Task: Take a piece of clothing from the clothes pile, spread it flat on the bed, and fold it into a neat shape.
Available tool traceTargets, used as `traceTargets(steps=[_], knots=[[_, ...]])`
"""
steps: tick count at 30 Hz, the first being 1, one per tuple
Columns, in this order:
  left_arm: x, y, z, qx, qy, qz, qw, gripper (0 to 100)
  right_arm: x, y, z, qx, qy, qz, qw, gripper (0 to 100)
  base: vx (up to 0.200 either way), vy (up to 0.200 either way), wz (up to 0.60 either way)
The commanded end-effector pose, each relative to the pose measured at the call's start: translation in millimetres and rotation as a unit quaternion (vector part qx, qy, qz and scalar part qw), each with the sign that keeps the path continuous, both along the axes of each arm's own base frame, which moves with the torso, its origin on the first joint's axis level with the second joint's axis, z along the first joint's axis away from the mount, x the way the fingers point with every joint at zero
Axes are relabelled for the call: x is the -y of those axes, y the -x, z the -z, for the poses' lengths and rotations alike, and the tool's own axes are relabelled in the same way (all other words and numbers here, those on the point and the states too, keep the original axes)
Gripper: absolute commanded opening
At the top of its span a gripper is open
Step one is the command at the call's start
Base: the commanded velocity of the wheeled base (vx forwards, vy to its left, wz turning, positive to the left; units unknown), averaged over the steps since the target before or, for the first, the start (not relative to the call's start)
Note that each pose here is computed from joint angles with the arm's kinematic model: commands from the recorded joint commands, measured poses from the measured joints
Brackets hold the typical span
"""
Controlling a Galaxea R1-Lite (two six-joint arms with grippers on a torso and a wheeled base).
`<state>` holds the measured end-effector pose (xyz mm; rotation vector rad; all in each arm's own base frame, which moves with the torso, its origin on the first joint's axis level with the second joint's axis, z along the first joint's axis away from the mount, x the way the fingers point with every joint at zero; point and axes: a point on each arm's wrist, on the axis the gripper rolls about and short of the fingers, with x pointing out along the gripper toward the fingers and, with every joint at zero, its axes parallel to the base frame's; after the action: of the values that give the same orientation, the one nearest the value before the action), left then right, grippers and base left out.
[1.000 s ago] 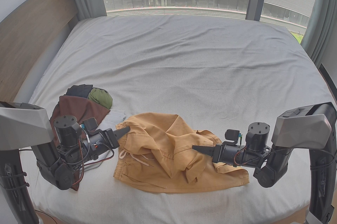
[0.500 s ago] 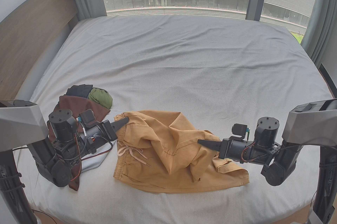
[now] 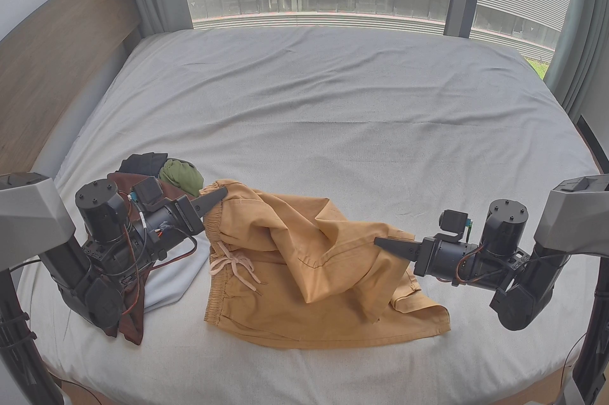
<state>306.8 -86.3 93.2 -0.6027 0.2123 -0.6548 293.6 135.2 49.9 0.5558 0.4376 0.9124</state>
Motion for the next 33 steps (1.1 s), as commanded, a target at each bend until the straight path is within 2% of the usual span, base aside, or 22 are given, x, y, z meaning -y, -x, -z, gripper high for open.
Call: traceTargets(steps=[1, 9, 23, 33], knots=[[-1.3, 0.3, -0.6, 0.001, 0.0, -0.001, 1.0, 0, 1.8, 2.2, -9.1, 0.012, -0.005, 0.002, 0.9999, 0, 0.0, 0.0, 0.0], [-12.0, -3.3, -4.8, 0.009, 0.002, -0.018, 0.9998, 0, 11.1, -2.4, -17.0, 0.026, -0.01, 0.017, 0.9995, 0, 0.0, 0.0, 0.0], [-17.8, -7.1, -6.0, 0.013, 0.003, -0.029, 0.9995, 0, 35.4, -10.8, -34.4, 0.054, -0.021, 0.048, 0.9972, 0, 0.0, 0.0, 0.0], [-22.4, -9.2, -6.7, 0.014, 0.006, -0.036, 0.9992, 0, 43.0, -14.6, -37.2, 0.06, -0.022, 0.061, 0.9961, 0, 0.0, 0.0, 0.0]])
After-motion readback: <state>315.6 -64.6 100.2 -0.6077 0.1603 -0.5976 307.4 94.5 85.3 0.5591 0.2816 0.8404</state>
